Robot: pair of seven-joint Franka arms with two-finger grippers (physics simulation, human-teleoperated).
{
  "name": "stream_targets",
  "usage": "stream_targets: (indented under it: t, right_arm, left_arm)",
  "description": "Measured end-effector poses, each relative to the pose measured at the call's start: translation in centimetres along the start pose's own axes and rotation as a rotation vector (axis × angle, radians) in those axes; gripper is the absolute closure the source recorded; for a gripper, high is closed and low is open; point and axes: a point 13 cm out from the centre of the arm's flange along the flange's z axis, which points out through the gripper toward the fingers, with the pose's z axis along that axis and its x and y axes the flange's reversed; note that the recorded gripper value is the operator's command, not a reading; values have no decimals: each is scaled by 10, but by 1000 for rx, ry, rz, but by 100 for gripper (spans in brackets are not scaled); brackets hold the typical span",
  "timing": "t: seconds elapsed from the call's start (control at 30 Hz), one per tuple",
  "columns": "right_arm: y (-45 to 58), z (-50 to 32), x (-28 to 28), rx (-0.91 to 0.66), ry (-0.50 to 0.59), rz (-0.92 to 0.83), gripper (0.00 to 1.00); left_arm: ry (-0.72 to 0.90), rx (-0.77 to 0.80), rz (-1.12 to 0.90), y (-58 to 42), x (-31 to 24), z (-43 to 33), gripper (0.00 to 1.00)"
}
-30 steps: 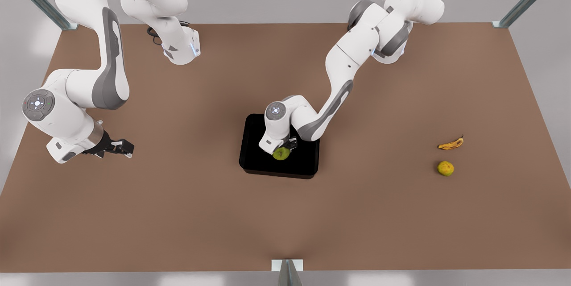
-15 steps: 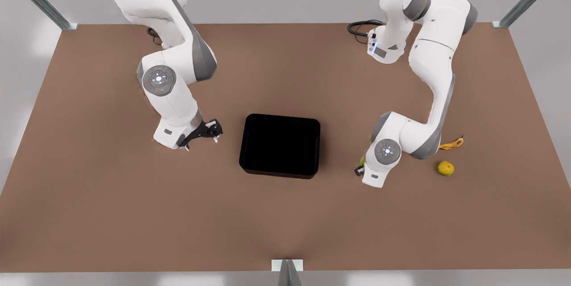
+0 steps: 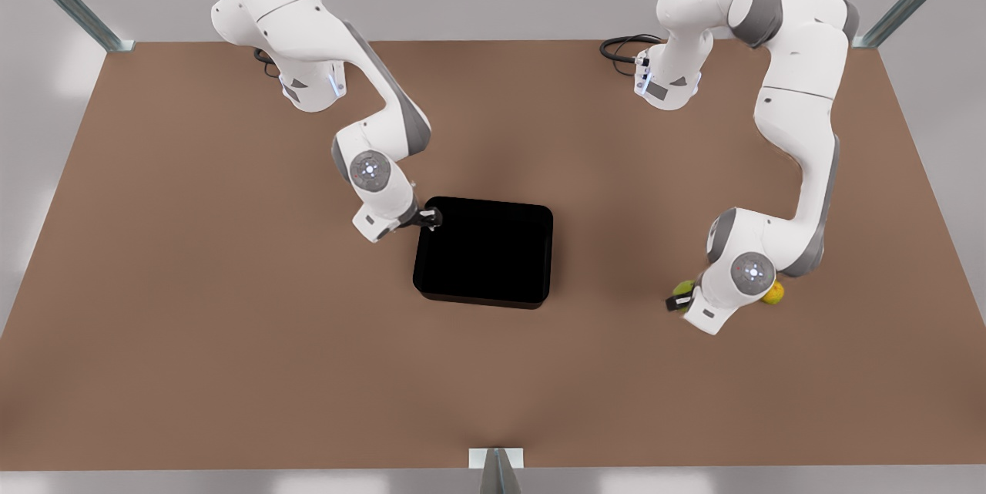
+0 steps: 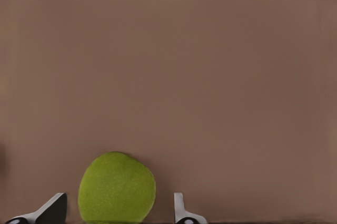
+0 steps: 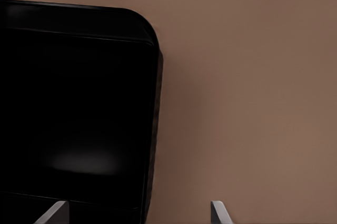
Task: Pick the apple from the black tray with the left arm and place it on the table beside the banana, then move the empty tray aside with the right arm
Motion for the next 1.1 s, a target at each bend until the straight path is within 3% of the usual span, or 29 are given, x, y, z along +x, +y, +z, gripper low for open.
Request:
stream_targets:
  t: [0.07,0.13,0.2,0.33,0.37,0.53,0.67,0.83,0.93,1.03,1.1]
  right_arm:
    - [2,13,-7,-8,-20,42,0]
    - [0,28,-7,-9,-27,77,0]
    - [-1,46,-2,-5,-24,103,0]
    - [2,75,5,2,-15,140,0]
    - [4,79,7,1,-14,147,0]
    - [-7,73,-9,-18,-34,215,4]
    - [-14,73,-15,-23,-40,244,21]
    - [-1,91,0,-17,-13,229,29]
    - [1,96,4,-15,-6,228,49]
    - [-3,96,3,-14,-4,232,53]
    - [-7,97,4,-12,0,235,66]
  left_arm:
    - [-143,49,-26,9,-46,-157,0]
    - [-148,32,-67,67,-7,-235,0]
    - [-112,27,-70,84,21,-244,0]
    - [-55,44,-105,129,11,-243,0]
    - [-16,34,-112,136,29,-233,0]
    - [-1,113,-47,112,43,-236,0]
    - [-28,146,25,88,41,-251,0]
    - [-41,158,76,83,41,-257,0]
    - [-41,160,110,75,42,-257,0]
    - [-41,164,138,69,43,-256,0]
    - [-44,164,167,59,46,-258,0]
